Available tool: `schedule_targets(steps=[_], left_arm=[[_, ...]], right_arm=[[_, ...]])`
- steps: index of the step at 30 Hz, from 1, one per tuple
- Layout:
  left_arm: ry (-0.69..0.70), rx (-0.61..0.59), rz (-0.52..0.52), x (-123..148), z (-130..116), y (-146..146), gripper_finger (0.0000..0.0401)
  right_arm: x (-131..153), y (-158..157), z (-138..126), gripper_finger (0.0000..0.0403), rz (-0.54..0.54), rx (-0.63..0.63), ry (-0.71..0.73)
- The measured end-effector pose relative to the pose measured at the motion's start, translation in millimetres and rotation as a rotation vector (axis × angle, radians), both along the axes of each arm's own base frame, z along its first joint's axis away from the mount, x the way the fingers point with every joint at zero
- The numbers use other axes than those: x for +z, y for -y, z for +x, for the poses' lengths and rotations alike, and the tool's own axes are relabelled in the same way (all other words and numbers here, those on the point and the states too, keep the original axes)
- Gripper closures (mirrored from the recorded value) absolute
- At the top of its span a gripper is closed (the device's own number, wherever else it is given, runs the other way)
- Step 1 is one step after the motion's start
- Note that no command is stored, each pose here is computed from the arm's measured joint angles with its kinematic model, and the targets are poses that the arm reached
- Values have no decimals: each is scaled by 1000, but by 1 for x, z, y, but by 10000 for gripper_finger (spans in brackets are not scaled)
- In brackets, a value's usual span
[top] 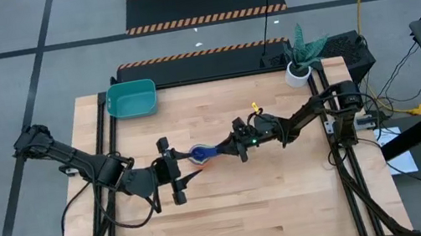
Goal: Nest measuring cups in basket
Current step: Stack the dark blue measuring cup on top of the green measuring cup
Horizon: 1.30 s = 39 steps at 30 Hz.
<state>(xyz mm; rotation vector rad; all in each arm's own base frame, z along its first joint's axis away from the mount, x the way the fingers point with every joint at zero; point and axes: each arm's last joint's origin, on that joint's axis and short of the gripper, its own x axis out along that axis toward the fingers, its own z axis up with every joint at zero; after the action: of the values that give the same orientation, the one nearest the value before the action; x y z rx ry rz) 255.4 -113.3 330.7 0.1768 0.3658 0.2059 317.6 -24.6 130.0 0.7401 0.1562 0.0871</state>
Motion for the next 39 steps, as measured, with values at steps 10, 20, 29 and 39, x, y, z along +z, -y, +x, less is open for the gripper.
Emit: schedule_targets(steps=[10, 20, 29, 39], left_arm=[[2, 5, -13, 0, 0, 0, 183], [1, 6, -15, 0, 0, 0, 183], [1, 6, -15, 0, 0, 0, 183], [2, 8, -12, 0, 0, -1, 183]], right_arm=[[-8, 7, -1, 241, -55, -92, -78], [3, -9, -1, 196, -211, -56, -77], [40, -79, 11, 113, -774, -71, -327], [41, -100, 39, 33, -883, -111, -414]])
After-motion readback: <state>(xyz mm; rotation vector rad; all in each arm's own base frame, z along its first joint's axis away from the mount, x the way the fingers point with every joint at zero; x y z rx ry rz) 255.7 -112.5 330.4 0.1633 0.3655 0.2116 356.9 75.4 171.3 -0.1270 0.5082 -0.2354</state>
